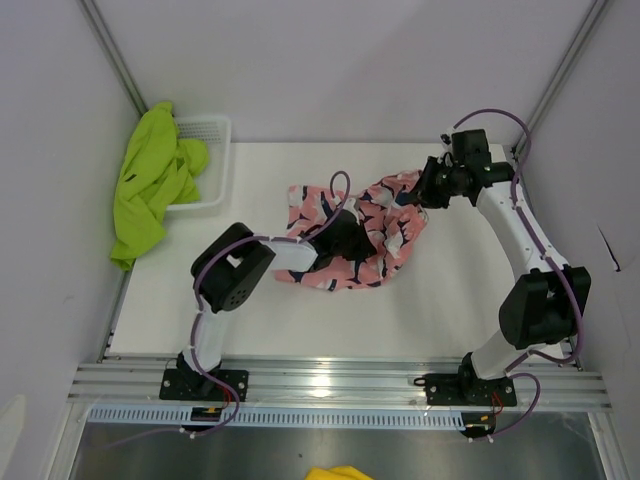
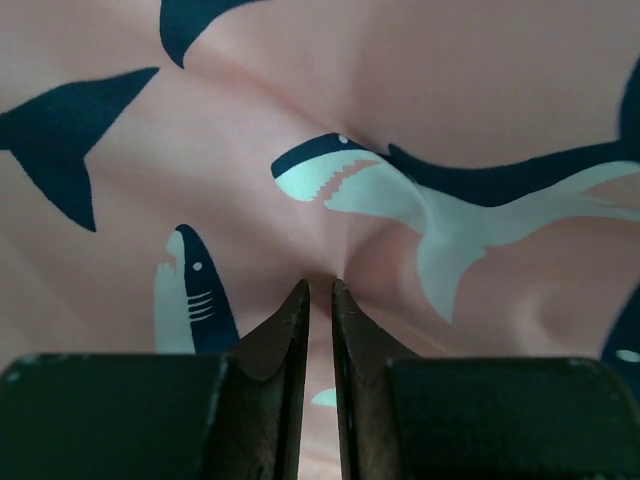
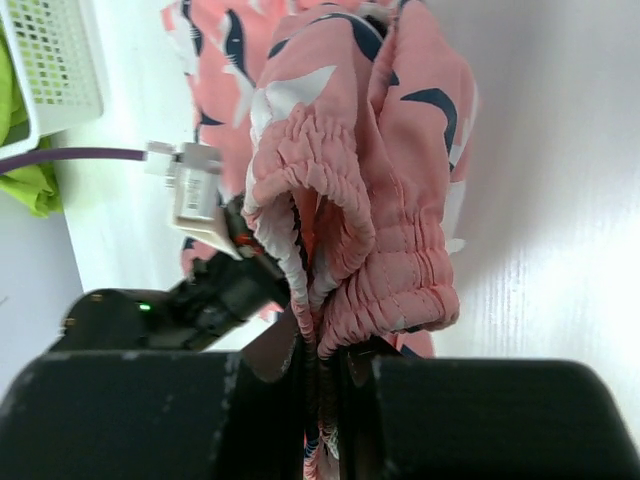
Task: Fold and stack the shorts
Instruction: Fold the shorts
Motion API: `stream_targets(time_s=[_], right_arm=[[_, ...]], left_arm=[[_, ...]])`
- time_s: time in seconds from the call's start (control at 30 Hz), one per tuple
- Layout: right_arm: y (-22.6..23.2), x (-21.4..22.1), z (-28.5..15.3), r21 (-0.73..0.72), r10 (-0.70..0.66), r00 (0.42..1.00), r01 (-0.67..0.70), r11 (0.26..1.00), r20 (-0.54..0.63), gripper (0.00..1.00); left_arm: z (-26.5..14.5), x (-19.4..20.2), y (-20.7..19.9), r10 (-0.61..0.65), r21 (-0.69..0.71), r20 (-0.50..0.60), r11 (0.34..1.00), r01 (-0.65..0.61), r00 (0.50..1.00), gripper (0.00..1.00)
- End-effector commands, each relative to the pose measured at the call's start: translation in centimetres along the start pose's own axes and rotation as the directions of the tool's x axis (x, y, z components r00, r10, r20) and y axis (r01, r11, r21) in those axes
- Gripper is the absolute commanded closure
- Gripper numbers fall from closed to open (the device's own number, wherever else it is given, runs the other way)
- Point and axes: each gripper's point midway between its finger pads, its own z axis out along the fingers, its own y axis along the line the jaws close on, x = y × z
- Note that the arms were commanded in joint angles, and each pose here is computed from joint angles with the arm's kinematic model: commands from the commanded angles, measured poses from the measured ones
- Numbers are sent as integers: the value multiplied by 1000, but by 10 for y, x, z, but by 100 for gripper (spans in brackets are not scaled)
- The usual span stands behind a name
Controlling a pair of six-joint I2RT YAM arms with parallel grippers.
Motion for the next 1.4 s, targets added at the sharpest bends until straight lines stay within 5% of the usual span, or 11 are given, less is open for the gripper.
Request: stream_targets(time_s=[0.0,0.23,0.6,0.97,1.37], right_arm=[[28,-5,-21,-56,3,1000,-2,998,22,98],[18,-7,-17,1,-5,1000,5,1000,10,98],[12,-8,-6,25,16,1000,-16,1000,-5,98],[10,-8,-5,29,18,1000,-18,999,-2,98],[1,-13,6,-42,111,993,-110,993,25,99]], left_arm=[[7,2,-13,57,-8,5,998,-57,998,84],[-15,-9,-19,84,4,37,996,-84,996,83],[-111,-96,14,152,-135,203,983,-126,967,77],[-37,-120,6,116,-65,93,992,-110,989,82],[-12,-108,1,102,-41,34,994,-101,994,83]])
